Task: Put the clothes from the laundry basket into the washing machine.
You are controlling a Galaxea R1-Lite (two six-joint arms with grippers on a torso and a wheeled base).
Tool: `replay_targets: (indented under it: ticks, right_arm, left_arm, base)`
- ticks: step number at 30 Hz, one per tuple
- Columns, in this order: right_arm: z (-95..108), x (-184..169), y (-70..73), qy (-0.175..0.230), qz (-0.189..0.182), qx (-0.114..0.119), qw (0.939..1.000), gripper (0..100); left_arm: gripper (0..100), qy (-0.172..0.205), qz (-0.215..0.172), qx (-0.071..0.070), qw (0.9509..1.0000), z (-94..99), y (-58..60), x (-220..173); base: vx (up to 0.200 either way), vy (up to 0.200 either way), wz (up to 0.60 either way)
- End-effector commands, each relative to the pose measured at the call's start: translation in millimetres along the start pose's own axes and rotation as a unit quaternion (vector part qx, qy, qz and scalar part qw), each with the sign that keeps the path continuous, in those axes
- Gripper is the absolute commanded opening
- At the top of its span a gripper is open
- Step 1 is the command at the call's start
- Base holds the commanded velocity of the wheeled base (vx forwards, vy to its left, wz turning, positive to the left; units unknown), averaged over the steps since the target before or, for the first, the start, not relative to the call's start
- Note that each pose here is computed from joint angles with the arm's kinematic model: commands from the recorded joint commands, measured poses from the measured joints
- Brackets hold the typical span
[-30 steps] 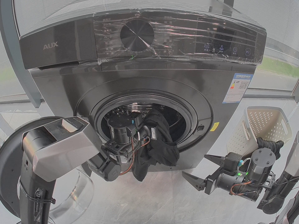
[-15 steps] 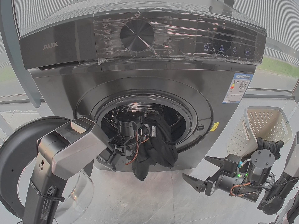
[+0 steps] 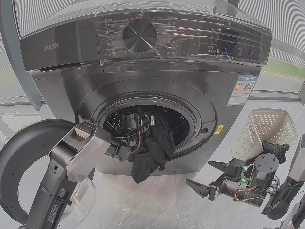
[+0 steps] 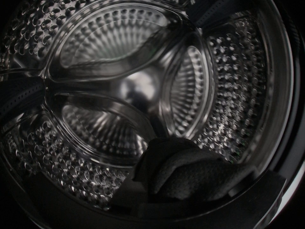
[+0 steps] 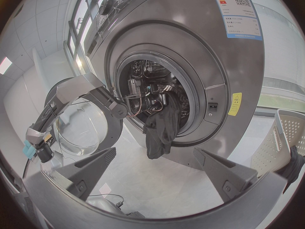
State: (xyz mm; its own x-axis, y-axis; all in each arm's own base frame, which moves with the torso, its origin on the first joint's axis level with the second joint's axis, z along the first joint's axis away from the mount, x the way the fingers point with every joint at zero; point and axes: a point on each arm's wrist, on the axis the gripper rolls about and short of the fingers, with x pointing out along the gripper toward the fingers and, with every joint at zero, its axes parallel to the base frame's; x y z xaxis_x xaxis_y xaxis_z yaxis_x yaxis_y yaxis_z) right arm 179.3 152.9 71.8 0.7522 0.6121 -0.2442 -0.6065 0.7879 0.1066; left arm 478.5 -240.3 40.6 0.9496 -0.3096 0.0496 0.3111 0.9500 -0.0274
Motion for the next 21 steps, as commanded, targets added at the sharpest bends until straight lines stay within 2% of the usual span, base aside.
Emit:
replay_targets:
  ticks: [1,7,12,18,21]
  right_arm:
    - [-1,1,-0.1,0.003,0.001,0.0,1.0,100]
    - [-1,1,-0.4,0.003,0.0,0.001,1.0,100]
    - [-2,0,-0.1,0.004,0.001,0.001,1.0,100]
    - [-2,-1,-0.5,0.006,0.0,0.001,1.0,100]
    - [-2,-1,-0.8,0.005,0.0,0.001,1.0,100]
  left_arm:
    - [0,-0.019,0.047,-0.002,0.9987,-7.8,18.4,22]
    - [0,-0.039,0.046,-0.02,0.998,3.5,14.3,26]
    - [0,-0.044,0.042,-0.024,0.9979,5.9,10.0,26]
    - [0,-0.019,0.036,-0.022,0.9989,-2.7,3.3,19]
    - [0,-0.002,0.032,-0.024,0.9992,0.6,-0.7,11]
  base:
    - [0.0,0.0,0.0]
    - [0.0,0.0,0.0]
    - [0.0,0.0,0.0]
    - [0.0,0.0,0.0]
    - [0.0,0.0,0.0]
